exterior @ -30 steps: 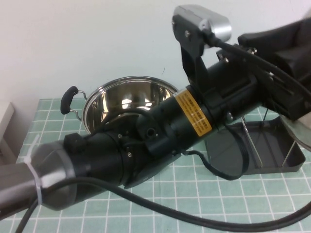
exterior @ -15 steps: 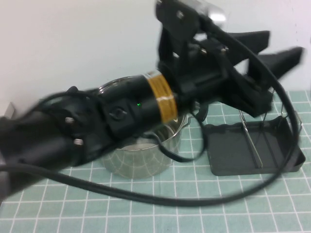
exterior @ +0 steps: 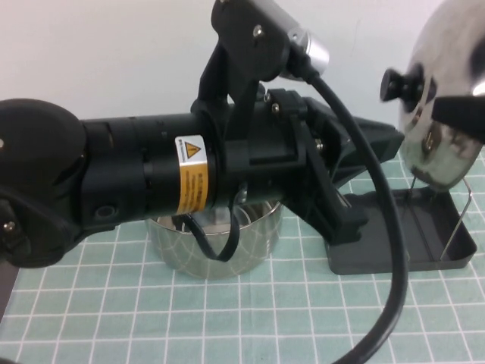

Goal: Put pot lid on rack

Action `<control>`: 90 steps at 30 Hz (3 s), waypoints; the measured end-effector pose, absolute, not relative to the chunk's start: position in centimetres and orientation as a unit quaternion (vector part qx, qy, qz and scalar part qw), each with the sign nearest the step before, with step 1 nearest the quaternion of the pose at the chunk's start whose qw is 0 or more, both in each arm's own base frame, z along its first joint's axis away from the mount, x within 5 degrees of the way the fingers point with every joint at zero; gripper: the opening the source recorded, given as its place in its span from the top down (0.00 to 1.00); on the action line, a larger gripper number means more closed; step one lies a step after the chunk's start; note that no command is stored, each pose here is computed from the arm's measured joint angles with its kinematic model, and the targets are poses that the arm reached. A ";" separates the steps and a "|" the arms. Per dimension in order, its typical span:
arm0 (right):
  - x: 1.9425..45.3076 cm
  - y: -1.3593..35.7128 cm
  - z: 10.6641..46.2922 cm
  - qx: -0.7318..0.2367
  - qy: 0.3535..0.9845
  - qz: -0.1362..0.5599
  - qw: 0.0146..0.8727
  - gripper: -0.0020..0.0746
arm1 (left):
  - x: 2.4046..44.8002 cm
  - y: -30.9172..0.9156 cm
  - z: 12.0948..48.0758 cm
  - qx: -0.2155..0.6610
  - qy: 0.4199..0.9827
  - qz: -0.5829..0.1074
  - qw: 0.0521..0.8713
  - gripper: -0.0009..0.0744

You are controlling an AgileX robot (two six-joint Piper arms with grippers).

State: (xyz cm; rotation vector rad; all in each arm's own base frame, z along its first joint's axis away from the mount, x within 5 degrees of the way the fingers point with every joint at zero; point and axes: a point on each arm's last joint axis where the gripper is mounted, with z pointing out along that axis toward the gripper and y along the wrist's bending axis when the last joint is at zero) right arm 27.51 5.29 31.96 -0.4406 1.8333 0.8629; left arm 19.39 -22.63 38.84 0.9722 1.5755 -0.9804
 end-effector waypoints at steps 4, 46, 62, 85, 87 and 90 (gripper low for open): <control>28.7 5.2 29.6 -0.196 0.787 0.348 0.470 0.89 | 19.4 -22.6 38.3 0.401 0.662 -0.403 0.488 0.99; 31.8 4.9 23.3 -0.304 0.806 0.297 0.413 0.37 | 19.9 -22.4 37.8 0.384 0.676 -0.384 0.498 0.99; 29.7 4.5 38.2 -0.410 0.722 0.154 0.536 0.39 | 23.7 -18.0 39.7 0.280 0.673 -0.077 0.680 0.99; 16.5 2.2 40.8 -0.335 0.795 -0.018 0.505 0.97 | 10.3 -3.5 44.8 0.072 0.765 -0.098 0.633 0.99; 14.6 2.2 39.1 -0.326 0.794 -0.021 0.513 0.97 | 9.3 -3.1 43.6 0.084 0.756 -0.113 0.639 0.99; 12.0 2.4 36.3 -0.310 0.791 -0.021 0.527 0.97 | 8.1 -2.7 41.8 0.093 0.742 -0.147 0.648 0.99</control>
